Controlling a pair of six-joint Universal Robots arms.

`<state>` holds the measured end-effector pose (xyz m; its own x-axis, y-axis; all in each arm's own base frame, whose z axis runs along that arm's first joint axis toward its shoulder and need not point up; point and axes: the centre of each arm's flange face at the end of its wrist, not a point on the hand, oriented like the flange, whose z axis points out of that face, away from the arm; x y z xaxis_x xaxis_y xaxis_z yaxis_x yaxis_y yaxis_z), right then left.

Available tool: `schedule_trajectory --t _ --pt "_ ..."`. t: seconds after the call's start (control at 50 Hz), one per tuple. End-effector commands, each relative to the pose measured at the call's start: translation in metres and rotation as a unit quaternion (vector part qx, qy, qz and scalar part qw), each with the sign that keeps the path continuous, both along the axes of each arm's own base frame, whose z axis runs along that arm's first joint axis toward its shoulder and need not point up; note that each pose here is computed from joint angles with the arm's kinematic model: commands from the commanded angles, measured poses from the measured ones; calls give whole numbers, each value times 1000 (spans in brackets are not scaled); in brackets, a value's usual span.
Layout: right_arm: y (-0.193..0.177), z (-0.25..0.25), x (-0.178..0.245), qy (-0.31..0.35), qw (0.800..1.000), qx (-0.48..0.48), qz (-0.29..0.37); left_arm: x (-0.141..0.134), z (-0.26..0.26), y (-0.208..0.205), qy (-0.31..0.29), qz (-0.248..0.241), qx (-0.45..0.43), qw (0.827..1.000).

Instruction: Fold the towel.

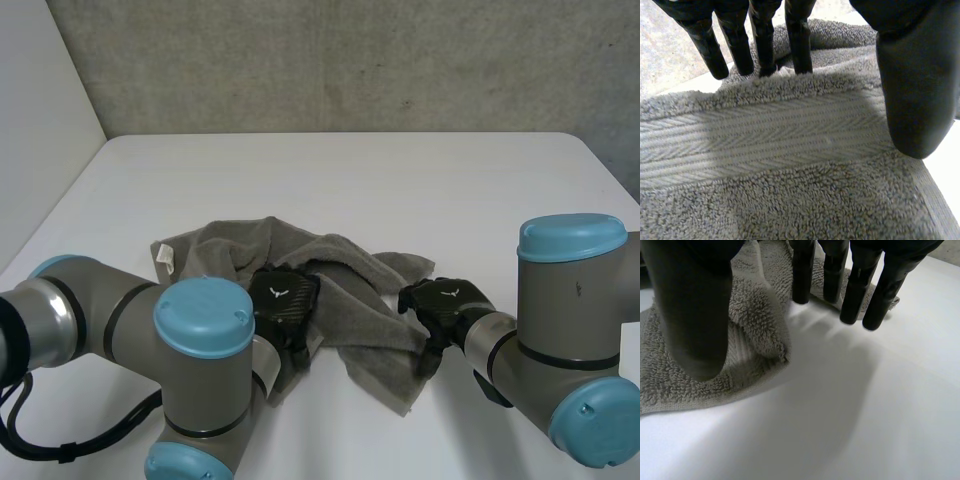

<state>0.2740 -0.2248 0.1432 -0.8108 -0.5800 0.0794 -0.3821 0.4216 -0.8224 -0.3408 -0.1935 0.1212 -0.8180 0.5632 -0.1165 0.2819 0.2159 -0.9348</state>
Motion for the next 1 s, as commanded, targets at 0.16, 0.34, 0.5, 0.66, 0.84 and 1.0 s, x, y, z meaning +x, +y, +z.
schedule_trajectory --t 0.16,0.34,0.5,0.66,0.84,1.0 --pt "3 -1 3 -19 1000 12 -3 3 5 -8 -3 24 -13 1000" --pt "-4 33 6 -66 998 -21 9 28 50 -32 27 86 -55 994" --pt "-22 85 -2 -79 992 -95 10 60 79 -61 49 126 -79 988" --pt "-38 150 -16 -77 977 -197 2 91 116 -90 79 138 -115 981" --pt "-39 162 -12 8 972 -229 53 90 155 -99 108 78 -139 981" --pt "-87 211 57 47 912 -405 39 72 195 -160 148 51 -237 959"
